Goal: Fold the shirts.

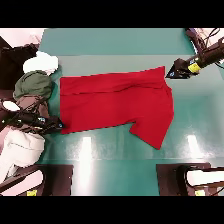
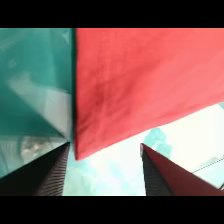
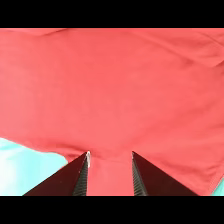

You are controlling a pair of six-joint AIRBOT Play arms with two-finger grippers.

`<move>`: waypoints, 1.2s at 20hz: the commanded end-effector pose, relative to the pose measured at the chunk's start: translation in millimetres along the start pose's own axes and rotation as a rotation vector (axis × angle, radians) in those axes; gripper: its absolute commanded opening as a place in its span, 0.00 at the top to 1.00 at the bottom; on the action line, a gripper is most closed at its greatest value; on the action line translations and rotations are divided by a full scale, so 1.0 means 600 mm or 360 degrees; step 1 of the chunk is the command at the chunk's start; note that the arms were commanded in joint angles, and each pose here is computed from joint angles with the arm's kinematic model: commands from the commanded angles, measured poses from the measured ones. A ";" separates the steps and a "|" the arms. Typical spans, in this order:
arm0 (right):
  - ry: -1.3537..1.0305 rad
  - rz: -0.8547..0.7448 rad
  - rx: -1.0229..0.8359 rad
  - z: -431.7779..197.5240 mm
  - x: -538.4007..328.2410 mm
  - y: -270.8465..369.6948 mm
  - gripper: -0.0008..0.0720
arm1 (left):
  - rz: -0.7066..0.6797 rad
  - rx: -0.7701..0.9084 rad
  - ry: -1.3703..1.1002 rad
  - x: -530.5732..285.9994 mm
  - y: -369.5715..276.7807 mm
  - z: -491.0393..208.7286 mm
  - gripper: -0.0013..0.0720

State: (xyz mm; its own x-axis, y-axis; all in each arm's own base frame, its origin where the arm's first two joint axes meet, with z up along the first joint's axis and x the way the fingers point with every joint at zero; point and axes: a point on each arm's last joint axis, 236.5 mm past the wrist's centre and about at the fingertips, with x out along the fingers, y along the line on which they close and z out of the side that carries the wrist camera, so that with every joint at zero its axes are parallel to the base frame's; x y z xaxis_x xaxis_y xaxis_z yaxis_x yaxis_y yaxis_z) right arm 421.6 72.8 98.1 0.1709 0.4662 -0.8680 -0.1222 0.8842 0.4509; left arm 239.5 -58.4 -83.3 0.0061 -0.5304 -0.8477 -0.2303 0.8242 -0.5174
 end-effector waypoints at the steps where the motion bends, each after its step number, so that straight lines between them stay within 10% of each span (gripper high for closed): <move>1: 0.0067 0.0009 0.0019 -0.022 -0.001 -0.003 0.57 | -0.0057 -0.0005 -0.0028 0.011 -0.008 0.002 0.27; 2: 0.0068 0.0008 0.0051 -0.033 0.002 -0.011 0.57 | -0.0052 -0.0003 -0.0042 0.011 -0.007 0.005 0.52; 6: 0.0104 0.0003 0.0265 -0.124 0.026 -0.061 0.57 | -0.0096 0.0037 -0.0095 0.008 -0.019 0.019 0.95; 15: 0.0215 0.0010 0.0827 -0.370 0.148 -0.153 0.57 | -0.0088 0.0230 -0.0319 -0.083 -0.069 0.107 0.95; 24: 0.0138 -0.0021 0.0621 -0.354 0.213 -0.118 0.57 | -0.0102 0.0238 -0.0270 -0.083 -0.073 0.096 0.95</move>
State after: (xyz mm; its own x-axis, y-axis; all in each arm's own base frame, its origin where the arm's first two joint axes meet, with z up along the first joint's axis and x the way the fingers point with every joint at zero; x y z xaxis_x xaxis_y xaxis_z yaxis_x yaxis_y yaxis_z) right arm 235.2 59.3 -81.8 0.0474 0.4962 -0.8669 0.2981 0.8213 0.4864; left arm 306.4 -56.3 -26.8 0.1884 -0.5481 -0.8149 -0.0810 0.8183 -0.5691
